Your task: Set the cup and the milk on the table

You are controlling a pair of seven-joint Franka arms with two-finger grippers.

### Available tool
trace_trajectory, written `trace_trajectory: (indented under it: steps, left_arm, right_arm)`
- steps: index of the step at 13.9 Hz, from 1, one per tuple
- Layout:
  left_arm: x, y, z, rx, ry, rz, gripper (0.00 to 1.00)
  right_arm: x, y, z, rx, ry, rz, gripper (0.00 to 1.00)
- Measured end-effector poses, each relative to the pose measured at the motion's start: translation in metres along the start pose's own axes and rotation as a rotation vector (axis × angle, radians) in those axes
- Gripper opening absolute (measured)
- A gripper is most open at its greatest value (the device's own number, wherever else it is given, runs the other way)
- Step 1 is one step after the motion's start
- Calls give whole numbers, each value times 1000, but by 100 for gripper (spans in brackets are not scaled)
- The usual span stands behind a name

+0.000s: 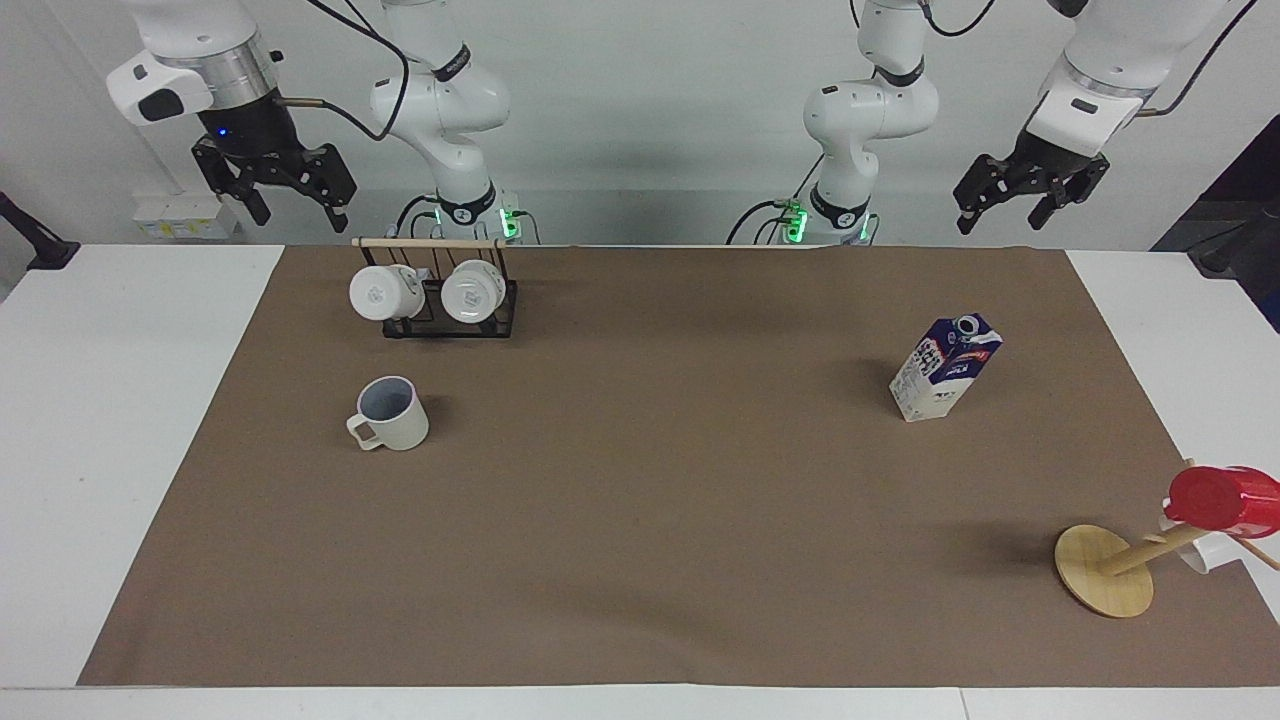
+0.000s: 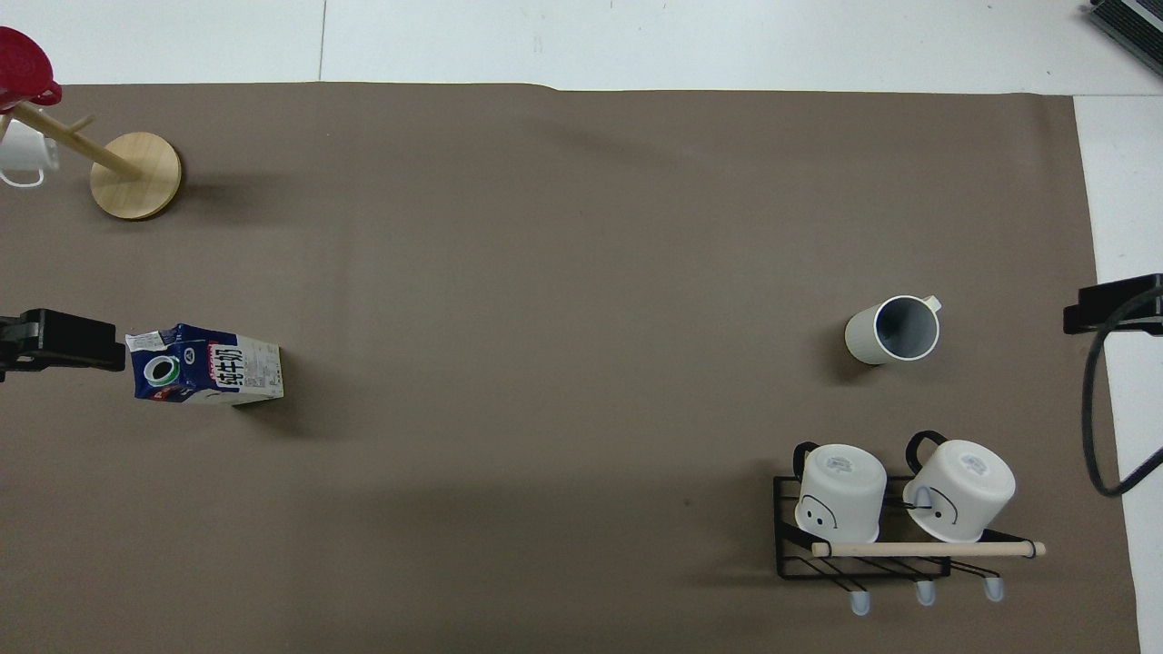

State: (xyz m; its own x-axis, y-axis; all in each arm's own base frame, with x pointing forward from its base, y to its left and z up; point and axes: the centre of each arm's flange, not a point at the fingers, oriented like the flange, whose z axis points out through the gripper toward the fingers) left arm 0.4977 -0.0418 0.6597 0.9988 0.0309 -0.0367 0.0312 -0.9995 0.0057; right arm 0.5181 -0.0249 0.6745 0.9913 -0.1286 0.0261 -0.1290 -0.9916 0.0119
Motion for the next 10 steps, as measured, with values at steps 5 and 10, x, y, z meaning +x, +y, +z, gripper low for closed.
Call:
trace_trajectory:
  steps: [5, 10]
  left_arm:
    - [0, 0, 0, 0, 0, 0, 100]
    - [0, 0, 0, 0, 0, 0, 100]
  right_arm:
    - [0, 0, 1, 0, -2, 0, 100]
    - [1, 0, 1, 0, 1, -6, 100]
